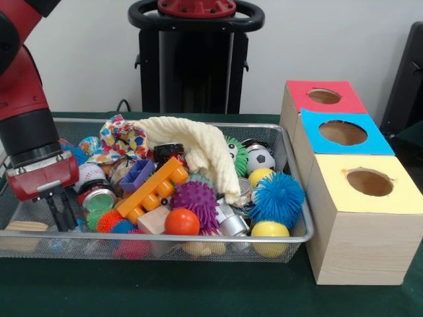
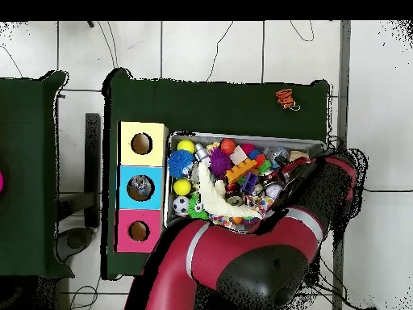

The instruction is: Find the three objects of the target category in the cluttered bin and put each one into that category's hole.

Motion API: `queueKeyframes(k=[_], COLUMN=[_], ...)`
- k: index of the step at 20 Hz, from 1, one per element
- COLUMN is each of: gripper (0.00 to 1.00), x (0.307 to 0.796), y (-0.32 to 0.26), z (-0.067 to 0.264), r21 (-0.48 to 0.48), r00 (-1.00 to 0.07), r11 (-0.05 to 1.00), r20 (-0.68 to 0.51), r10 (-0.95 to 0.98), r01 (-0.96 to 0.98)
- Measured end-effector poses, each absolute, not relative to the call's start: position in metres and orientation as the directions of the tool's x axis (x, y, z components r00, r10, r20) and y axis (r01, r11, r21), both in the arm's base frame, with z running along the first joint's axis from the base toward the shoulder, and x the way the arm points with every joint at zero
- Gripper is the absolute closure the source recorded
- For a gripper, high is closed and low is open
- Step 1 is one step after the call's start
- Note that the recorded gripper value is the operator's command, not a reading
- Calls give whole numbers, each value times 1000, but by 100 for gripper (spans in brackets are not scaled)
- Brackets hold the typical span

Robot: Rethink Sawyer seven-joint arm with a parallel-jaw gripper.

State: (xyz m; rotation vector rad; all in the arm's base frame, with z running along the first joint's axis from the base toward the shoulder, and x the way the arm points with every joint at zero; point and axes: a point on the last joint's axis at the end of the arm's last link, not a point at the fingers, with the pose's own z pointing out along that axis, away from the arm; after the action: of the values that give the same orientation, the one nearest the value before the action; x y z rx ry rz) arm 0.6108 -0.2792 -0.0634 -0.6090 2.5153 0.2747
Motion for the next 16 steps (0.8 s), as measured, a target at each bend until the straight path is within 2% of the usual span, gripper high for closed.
queueKeyframes(k=[15,16], gripper=[100,0], x=[611,612], y=[-278,-277], z=[-64,-64], r21=[70,70], r00=[-755,-755], r11=[877,876], r20=[-543,-543], r10=[-367,-367], r01=[-476,-477])
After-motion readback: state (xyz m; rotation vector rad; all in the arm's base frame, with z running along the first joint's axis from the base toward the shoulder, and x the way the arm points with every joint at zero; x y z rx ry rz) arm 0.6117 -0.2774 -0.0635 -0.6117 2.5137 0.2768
